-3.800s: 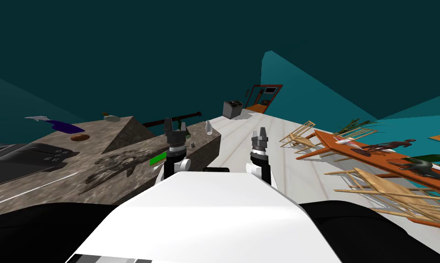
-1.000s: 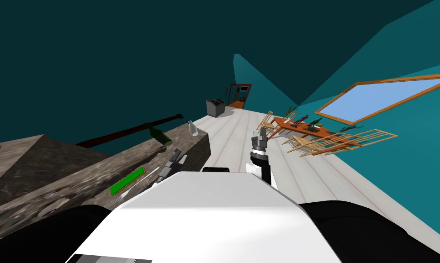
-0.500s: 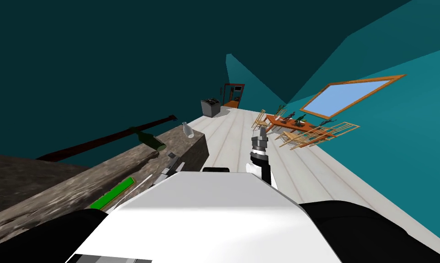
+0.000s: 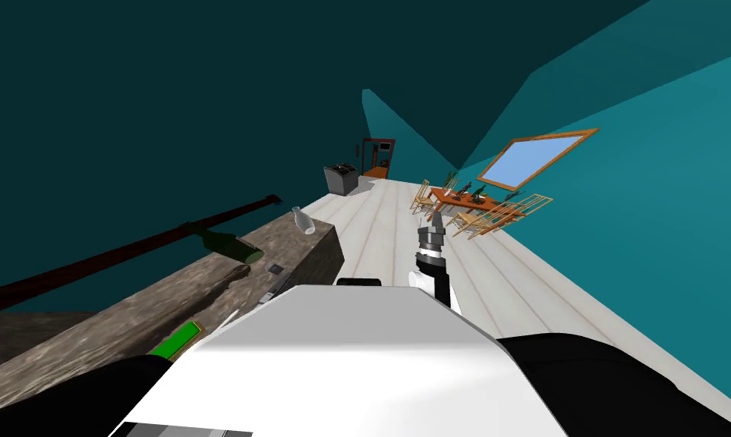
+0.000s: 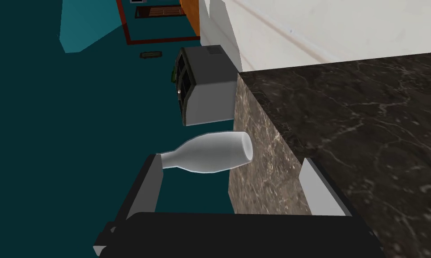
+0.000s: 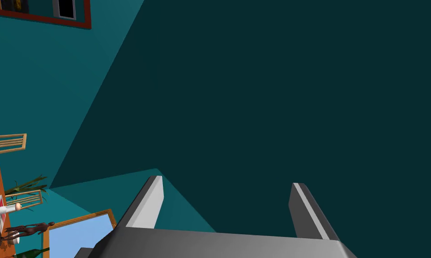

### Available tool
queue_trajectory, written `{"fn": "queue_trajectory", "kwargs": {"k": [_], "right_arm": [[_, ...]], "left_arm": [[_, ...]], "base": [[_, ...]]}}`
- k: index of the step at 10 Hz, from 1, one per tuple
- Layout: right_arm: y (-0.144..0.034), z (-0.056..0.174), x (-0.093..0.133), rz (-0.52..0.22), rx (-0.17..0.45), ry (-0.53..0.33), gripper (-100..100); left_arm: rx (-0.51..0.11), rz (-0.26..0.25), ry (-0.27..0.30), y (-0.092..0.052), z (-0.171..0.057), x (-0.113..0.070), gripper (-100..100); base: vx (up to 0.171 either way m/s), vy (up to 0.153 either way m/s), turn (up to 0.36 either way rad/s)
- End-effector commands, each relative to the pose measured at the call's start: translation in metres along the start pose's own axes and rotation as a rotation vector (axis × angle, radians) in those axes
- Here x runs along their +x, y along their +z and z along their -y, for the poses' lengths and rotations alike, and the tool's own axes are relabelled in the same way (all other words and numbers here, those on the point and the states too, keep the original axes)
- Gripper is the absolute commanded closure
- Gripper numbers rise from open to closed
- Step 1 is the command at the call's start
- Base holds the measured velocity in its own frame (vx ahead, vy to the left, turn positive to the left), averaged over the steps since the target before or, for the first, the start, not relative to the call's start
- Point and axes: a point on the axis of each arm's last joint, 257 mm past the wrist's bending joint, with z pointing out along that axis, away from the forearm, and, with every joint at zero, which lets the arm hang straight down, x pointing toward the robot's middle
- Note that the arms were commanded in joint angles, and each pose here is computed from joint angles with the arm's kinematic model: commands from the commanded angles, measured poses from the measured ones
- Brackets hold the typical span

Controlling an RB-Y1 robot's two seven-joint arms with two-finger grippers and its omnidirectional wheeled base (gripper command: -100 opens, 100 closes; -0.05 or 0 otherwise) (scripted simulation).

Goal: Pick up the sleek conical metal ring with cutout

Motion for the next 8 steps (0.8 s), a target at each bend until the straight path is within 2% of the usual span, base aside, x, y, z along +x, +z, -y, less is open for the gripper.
{"fn": "queue_trajectory", "kwargs": {"k": [1, 3, 4, 8], "right_arm": [[0.0, 0.0, 0.0, 0.0, 0.0, 0.0, 0], [0.0, 0.0, 0.0, 0.0, 0.0, 0.0, 0], [0.0, 0.0, 0.0, 0.0, 0.0, 0.0, 0], [0.0, 0.0, 0.0, 0.0, 0.0, 0.0, 0]], "left_arm": [[-0.057, 0.005, -0.007, -0.013, -0.011, -0.002, -100], [-0.169, 0.026, -0.017, -0.038, -0.035, -0.014, -100], [-0.171, 0.027, -0.017, -0.039, -0.035, -0.014, -100], [-0.359, 0.081, -0.021, -0.086, -0.071, -0.042, -100]], "base": [[0.032, 0.043, -0.183], [0.05, 0.076, -0.342], [0.035, 0.076, -0.092], [0.044, 0.08, -0.274]]}}
